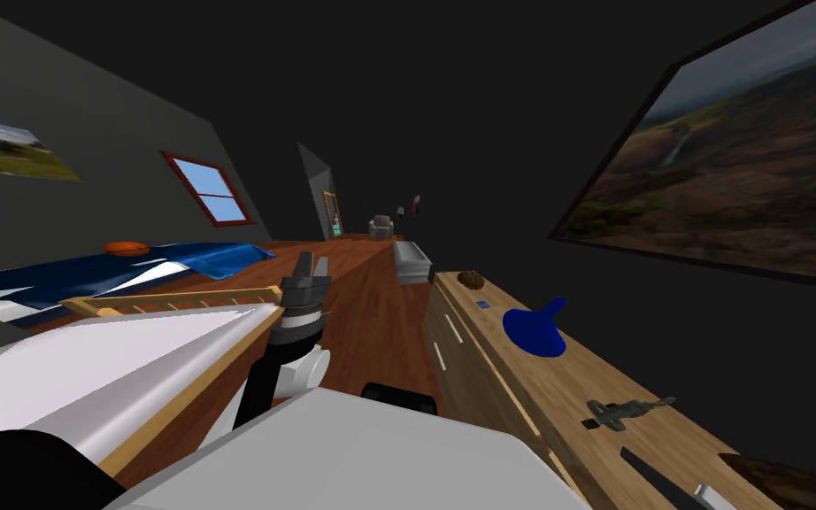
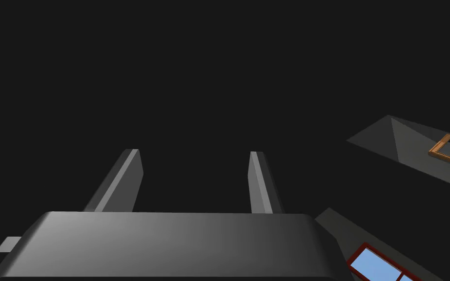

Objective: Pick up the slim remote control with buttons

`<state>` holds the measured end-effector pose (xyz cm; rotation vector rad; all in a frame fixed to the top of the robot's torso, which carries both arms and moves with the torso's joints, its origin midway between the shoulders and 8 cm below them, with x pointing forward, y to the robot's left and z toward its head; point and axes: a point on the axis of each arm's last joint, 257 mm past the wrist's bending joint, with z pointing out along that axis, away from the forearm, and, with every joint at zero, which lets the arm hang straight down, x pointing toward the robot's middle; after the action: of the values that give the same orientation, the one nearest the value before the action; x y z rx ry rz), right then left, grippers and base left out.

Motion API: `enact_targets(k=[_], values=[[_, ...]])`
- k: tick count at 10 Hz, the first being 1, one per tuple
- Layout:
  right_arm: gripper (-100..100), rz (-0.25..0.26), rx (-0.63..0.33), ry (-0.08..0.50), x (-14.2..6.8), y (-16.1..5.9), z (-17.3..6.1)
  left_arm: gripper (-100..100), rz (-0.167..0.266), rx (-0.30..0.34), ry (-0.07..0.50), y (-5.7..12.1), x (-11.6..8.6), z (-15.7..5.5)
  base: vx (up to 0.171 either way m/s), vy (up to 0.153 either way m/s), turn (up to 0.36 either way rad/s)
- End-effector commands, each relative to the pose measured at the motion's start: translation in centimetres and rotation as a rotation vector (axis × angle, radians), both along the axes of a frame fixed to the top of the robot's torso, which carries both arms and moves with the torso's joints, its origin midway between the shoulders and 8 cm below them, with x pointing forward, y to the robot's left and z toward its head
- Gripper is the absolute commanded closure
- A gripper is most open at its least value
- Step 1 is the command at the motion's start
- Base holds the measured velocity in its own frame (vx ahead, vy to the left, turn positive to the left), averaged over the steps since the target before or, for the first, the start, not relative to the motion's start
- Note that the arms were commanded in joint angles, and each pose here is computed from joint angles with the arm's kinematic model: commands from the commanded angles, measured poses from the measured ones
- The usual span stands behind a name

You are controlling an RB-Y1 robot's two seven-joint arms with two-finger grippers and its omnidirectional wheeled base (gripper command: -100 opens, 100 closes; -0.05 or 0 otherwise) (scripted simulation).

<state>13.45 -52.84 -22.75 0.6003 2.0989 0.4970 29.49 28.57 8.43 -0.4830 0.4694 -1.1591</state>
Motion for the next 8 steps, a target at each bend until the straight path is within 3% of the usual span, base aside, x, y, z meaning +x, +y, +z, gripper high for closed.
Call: enact_targets(k=[1, 3, 4, 5, 6, 7, 8], values=[[-100, 0.001, -0.031, 0.049, -1.3, -1.2, -0.6, 0, 0.000, 0.000, 0.000, 0.0, 0.0, 0.0, -0.026, -0.057, 0.224], [-100, 0.000, -0.103, 0.182, -5.2, -4.5, -1.8, 0, 0.000, 0.000, 0.000, 0.0, 0.0, 0.0, -0.029, -0.060, 0.354], [-100, 0.012, -0.115, 0.195, -5.4, -4.4, -2.0, 0, 0.000, 0.000, 0.000, 0.0, 0.0, 0.0, -0.026, -0.071, 0.235], [-100, 0.018, -0.146, 0.258, -7.3, -5.7, -2.5, 0, 0.000, 0.000, 0.000, 0.0, 0.0, 0.0, -0.024, -0.054, 0.294], [-100, 0.018, -0.153, 0.268, -7.6, -5.9, -2.7, 0, 0.000, 0.000, 0.000, 0.0, 0.0, 0.0, -0.022, -0.043, 0.137], [-100, 0.021, -0.184, 0.337, -9.8, -7.3, -3.1, 0, 0.000, 0.000, 0.000, 0.0, 0.0, 0.0, -0.031, -0.044, 0.247], [-100, 0.025, -0.188, 0.342, -9.9, -7.3, -3.2, 0, 0.000, 0.000, 0.000, 0.0, 0.0, 0.0, -0.027, -0.043, 0.156]])
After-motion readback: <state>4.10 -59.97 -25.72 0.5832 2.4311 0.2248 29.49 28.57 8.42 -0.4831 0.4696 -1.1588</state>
